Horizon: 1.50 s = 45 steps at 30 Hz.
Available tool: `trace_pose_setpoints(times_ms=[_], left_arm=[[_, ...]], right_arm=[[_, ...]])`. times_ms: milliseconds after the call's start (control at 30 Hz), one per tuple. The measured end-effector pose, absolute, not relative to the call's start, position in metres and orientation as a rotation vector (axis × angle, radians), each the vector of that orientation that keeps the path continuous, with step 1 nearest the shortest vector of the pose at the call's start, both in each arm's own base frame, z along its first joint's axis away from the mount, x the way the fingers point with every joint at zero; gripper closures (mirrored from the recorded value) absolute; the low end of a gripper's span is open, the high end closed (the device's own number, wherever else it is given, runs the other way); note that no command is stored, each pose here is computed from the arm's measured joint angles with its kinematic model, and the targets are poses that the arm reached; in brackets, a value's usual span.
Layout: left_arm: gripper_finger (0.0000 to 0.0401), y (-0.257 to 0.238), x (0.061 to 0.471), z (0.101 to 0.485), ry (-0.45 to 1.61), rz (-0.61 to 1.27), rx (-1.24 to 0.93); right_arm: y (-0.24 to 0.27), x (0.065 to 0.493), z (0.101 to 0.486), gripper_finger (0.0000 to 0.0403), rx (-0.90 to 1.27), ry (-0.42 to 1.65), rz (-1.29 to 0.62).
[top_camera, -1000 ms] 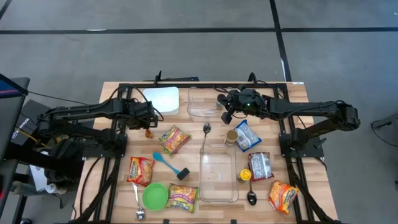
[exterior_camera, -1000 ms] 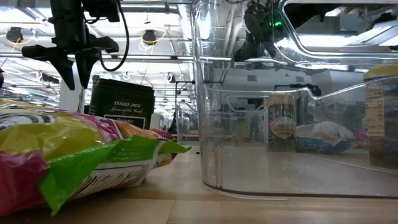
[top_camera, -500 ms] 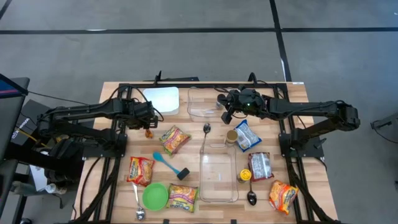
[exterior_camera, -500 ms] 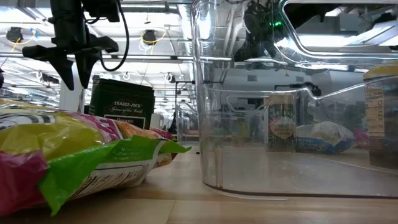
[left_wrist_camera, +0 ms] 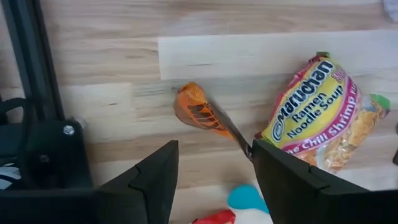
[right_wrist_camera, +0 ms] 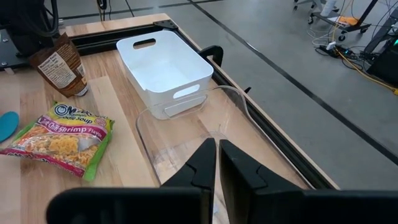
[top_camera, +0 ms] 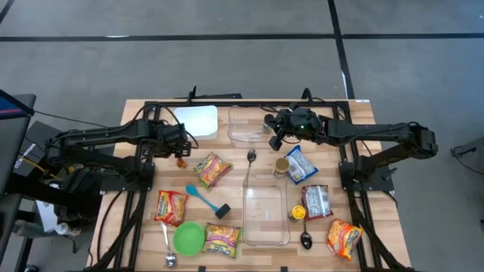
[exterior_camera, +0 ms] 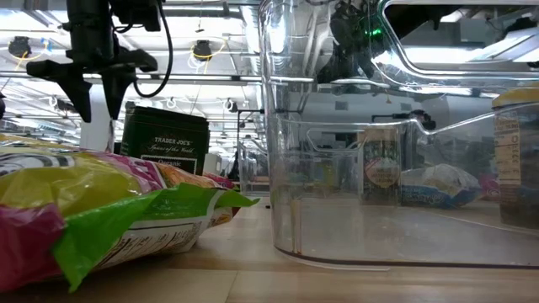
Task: Pick & Place Food Item
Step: Put the orange seasoning pack into the top transparent bin
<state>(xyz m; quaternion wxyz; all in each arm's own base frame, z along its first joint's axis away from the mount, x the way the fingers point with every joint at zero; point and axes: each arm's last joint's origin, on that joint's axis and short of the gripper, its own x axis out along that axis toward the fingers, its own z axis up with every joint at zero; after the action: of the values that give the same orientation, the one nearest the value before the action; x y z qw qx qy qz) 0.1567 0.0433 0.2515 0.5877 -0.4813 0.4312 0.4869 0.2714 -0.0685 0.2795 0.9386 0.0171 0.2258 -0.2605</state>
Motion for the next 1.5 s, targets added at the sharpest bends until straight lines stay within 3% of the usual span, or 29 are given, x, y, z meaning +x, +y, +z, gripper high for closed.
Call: trace_pose_setpoints(times_ms=[500,1133,1500], left_arm=[[0.0191,0.042,0.148,0.263,0.894,1.082,-1.142],[0.0192,0.044,0.153,0.228,0.924,1.139,-1.093],[0.025,0.044,0.152,0.228,0.926,1.141,-1.088]], right_arm=[[-0.069,0.271,0.279,0.0388,0.035,0.472,-0.533],[-0.068,0.271,0.278,0.0388,0.035,0.476,-0.532],[-0.068,0.27,0.277,0.0388,0.034,0.487,-0.532]])
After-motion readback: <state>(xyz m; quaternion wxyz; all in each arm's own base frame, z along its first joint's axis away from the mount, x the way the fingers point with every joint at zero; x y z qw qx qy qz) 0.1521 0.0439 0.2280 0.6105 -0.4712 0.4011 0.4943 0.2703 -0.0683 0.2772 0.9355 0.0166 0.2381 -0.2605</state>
